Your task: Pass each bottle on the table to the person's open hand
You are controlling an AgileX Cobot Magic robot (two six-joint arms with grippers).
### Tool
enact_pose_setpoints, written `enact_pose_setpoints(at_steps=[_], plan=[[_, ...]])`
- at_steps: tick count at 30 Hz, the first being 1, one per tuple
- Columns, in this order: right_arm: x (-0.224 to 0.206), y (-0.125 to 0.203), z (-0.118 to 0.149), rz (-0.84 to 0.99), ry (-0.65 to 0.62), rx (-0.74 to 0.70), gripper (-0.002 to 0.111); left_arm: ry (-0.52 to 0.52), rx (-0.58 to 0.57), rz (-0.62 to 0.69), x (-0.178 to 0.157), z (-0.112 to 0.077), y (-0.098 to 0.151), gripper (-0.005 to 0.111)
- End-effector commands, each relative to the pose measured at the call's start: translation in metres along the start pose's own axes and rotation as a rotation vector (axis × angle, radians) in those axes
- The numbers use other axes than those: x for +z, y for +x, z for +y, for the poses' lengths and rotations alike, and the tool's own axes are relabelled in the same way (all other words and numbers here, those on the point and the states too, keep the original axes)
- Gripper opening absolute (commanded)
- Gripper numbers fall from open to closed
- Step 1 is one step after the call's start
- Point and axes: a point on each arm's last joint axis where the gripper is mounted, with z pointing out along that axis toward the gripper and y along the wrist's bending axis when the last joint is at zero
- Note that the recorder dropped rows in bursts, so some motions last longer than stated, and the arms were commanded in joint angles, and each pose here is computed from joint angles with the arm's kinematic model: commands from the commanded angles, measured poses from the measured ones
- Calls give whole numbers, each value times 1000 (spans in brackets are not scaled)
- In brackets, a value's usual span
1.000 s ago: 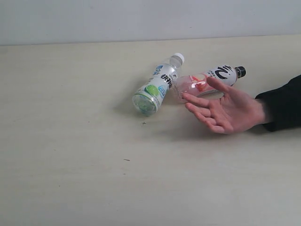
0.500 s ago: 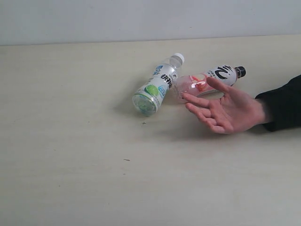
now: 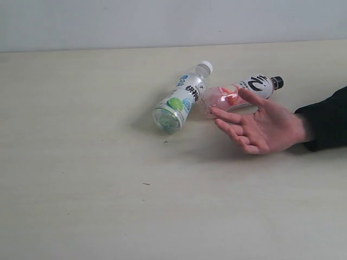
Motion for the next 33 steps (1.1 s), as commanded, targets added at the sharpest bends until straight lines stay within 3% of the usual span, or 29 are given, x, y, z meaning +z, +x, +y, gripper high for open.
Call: enact_pose_setpoints(at_steps=[1, 6, 9, 12, 15, 18, 21, 24, 26, 30, 33], plan=[[21, -14, 4, 20, 85, -9, 0, -3, -1, -1, 0, 0, 1, 0], [99, -2, 18, 190, 157, -156, 0, -3, -1, -1, 0, 0, 1, 0], [173, 50, 31, 632, 56, -439, 0, -3, -1, -1, 0, 0, 1, 0], [215, 123, 29, 1100, -108, -562, 0, -3, -1, -1, 0, 0, 1, 0], [236, 170, 21, 1369, -166, -574, 0, -3, -1, -1, 0, 0, 1, 0], [251, 221, 1, 1691, -63, -526, 0, -3, -1, -1, 0, 0, 1, 0], [250, 263, -13, 2003, -37, -449, 0, -3, -1, -1, 0, 0, 1, 0], [239, 300, -26, 2146, 2, -326, 0, -3, -1, -1, 0, 0, 1, 0], [226, 324, -26, 2192, -71, -218, 0, -3, -1, -1, 0, 0, 1, 0], [212, 347, -22, 2219, -150, -220, 0, -3, -1, -1, 0, 0, 1, 0], [204, 358, -16, 2224, -334, -346, 0, -3, -1, -1, 0, 0, 1, 0]])
